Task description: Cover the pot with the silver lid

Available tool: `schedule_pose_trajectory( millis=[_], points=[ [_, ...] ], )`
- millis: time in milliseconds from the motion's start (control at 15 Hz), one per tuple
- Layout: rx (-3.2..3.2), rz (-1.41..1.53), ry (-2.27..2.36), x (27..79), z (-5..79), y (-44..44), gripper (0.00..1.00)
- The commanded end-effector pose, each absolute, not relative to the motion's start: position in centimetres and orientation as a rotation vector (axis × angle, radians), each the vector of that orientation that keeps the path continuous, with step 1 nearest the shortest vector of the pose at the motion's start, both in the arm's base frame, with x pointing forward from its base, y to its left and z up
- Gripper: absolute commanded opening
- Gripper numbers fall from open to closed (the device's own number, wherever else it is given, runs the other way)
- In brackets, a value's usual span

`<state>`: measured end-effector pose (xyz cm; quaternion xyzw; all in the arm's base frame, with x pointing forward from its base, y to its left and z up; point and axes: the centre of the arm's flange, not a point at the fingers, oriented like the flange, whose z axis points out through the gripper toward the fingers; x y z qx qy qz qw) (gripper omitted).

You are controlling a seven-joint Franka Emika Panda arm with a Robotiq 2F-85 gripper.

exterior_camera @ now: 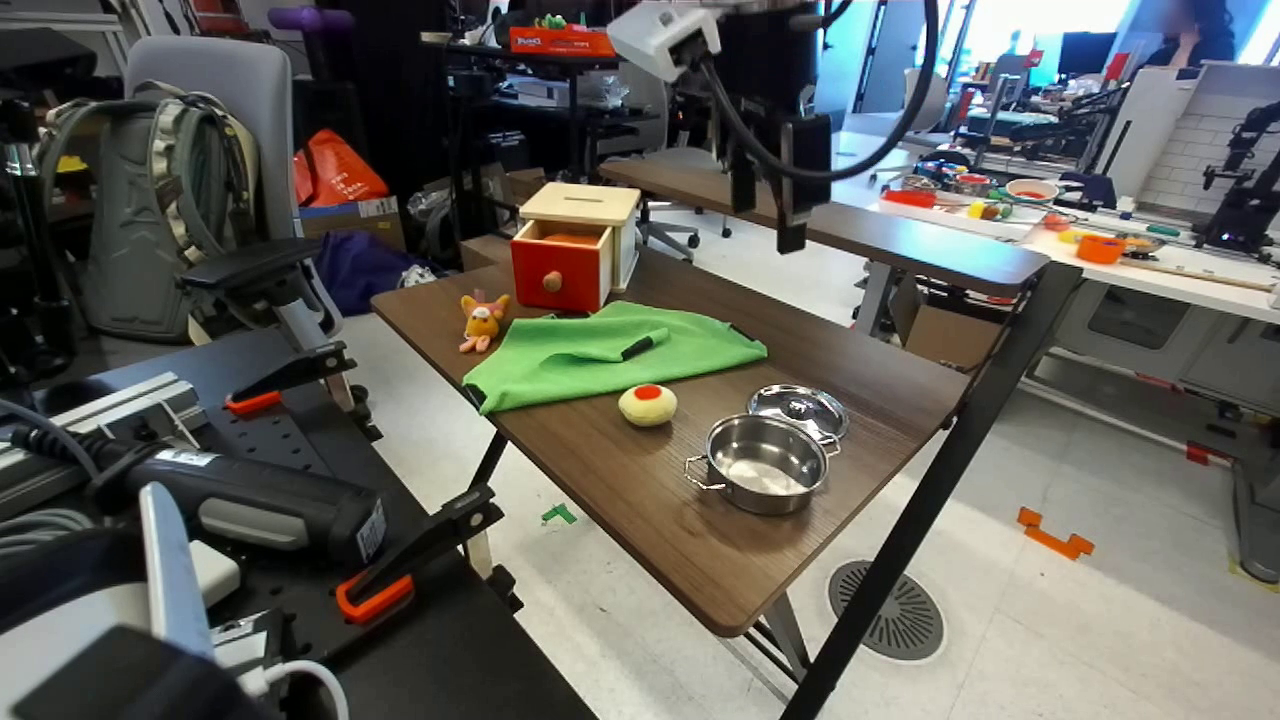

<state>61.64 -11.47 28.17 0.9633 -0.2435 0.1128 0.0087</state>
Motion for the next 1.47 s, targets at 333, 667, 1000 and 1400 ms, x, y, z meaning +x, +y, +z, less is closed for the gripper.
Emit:
schedule_pose_trajectory(
  millis=[333,667,1000,1400],
  points=[
    [2.912,0.219,-0.753,64.9,19.8,-14.7,1.0],
    [2.908,0.159,-0.749,65.9,17.3,-16.0,1.0],
    [2.914,0.079,-0.721,65.9,15.7,-16.0,1.0],
    [2.914,0.044,-0.724,66.3,14.6,-16.3,1.0]
  ],
)
